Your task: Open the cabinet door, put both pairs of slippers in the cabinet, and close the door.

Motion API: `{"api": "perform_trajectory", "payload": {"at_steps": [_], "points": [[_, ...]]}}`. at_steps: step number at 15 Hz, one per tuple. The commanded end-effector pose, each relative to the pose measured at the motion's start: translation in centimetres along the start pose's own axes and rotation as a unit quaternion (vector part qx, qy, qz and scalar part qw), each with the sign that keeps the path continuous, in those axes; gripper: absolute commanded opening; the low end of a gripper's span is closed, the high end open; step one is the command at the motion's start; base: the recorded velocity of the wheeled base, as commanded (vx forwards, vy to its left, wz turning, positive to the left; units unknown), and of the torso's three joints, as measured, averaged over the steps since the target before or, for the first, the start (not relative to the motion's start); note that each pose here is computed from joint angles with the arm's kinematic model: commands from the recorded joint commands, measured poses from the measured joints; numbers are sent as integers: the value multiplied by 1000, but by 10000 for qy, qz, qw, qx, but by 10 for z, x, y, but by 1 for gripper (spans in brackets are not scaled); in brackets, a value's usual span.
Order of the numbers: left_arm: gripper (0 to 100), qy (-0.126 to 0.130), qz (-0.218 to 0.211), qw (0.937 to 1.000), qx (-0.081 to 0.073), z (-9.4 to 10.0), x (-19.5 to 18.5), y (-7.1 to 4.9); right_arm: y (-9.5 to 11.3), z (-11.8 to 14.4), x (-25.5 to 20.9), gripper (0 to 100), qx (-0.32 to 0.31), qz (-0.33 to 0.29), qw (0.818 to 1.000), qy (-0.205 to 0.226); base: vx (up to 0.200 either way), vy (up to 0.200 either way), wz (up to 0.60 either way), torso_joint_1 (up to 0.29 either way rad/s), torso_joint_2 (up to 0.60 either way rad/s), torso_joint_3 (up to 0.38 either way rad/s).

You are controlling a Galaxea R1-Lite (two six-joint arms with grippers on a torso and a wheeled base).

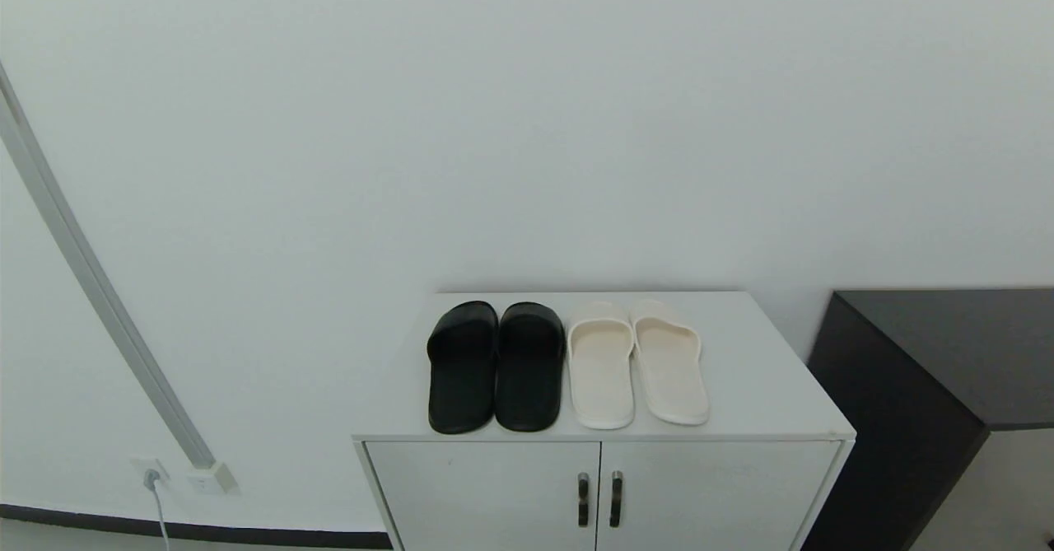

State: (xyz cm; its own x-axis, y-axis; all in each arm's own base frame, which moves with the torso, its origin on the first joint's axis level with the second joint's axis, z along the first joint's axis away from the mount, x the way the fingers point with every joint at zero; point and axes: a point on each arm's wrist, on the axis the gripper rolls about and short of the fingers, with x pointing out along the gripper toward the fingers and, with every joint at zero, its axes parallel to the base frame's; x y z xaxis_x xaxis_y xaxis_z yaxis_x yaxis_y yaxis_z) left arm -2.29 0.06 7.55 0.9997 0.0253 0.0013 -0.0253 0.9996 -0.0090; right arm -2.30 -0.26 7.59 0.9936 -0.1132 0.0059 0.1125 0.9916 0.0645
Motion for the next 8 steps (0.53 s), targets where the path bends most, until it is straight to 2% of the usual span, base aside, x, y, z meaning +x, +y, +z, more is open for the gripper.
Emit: {"api": "perform_trajectory", "payload": {"at_steps": [1,2,3,4,6,8], "points": [[0,6,4,10000,-1,0,0,0,0,8,-1,100,13,9,9999,-153,0,0,0,0,0,0],[0,6,-4,10000,-1,0,0,0,2,46,-7,100,277,109,9984,-473,0,0,0,0,0,0],[0,6,4,10000,7,0,0,0,3,69,-1,100,668,193,9973,-244,0,0,0,0,0,0],[0,6,12,10000,22,0,0,0,4,69,3,100,636,193,9978,-61,0,0,0,0,0,0],[0,6,19,10000,-1,0,0,0,6,40,15,100,249,512,9956,746,0,0,0,0,0,0],[0,6,12,10000,-1,0,0,0,7,29,24,100,179,666,9890,1309,0,0,0,0,0,0]]}}
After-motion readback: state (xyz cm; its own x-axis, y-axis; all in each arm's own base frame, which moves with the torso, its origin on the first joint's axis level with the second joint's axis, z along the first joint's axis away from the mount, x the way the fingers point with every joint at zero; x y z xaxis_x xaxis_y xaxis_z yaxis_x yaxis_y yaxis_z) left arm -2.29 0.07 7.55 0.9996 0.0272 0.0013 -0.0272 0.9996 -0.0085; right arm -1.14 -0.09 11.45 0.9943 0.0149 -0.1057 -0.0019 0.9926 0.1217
